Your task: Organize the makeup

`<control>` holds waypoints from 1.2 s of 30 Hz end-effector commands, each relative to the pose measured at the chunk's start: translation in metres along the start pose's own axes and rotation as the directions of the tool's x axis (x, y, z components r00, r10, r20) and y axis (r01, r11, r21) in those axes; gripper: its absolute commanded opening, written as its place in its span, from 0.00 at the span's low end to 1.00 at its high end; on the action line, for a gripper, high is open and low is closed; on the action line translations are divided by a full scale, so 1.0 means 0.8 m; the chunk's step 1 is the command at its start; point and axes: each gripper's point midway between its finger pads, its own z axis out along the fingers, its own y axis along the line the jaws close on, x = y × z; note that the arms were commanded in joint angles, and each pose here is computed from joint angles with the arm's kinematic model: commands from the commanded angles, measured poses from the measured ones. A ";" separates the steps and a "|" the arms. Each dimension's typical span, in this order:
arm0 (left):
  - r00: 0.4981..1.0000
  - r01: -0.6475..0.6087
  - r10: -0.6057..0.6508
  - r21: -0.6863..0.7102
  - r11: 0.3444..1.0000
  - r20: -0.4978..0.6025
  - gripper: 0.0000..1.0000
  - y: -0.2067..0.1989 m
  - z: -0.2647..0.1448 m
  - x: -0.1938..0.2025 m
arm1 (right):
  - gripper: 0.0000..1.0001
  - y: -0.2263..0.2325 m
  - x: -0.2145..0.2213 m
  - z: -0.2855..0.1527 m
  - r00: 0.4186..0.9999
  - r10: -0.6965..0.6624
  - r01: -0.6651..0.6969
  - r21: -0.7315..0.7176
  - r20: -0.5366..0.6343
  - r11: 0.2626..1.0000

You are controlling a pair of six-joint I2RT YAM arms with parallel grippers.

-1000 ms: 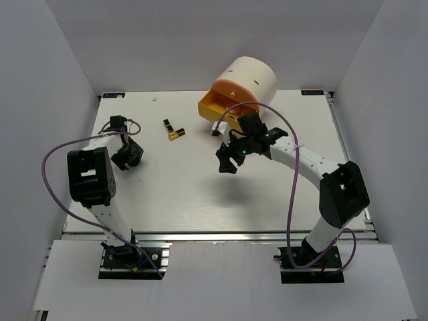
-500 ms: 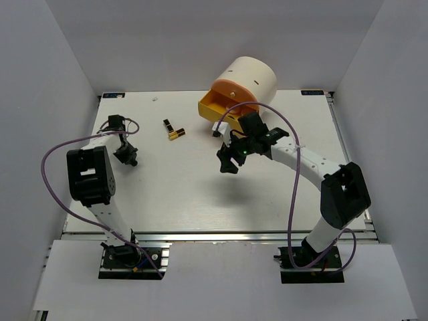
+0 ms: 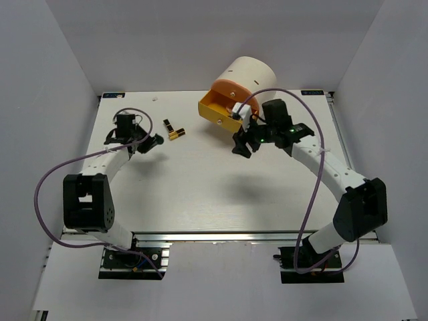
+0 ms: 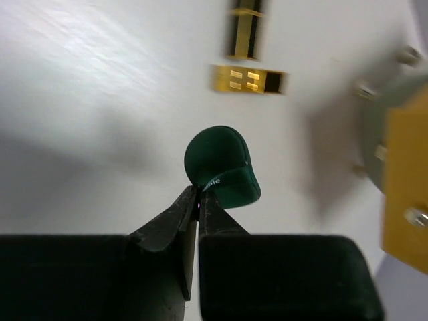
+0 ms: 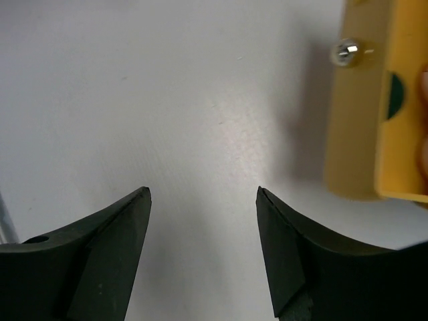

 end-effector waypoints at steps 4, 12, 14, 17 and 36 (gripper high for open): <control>0.998 -0.055 0.041 0.387 0.920 0.042 0.01 -0.173 -0.050 0.013 | 0.57 -0.045 -0.061 -0.060 0.972 -0.088 0.051 0.168 0.219 0.984; 0.997 -0.078 0.069 0.577 0.813 0.037 0.01 -0.303 -0.069 0.028 | 0.01 -0.070 -0.066 -0.105 0.946 -0.042 -0.058 0.296 0.320 0.953; 0.997 -0.072 0.081 0.588 0.806 0.011 0.01 -0.321 -0.057 0.041 | 0.00 -0.075 -0.063 -0.111 0.945 -0.018 -0.088 0.306 0.328 0.948; 0.997 -0.057 0.078 0.629 0.775 -0.006 0.01 -0.354 -0.046 0.050 | 0.00 -0.088 -0.059 -0.125 0.942 -0.013 -0.109 0.342 0.335 0.933; 0.992 -0.102 0.129 0.627 0.772 0.002 0.63 -0.417 -0.026 0.055 | 0.31 -0.069 -0.033 -0.076 0.965 -0.105 0.071 0.143 0.242 0.987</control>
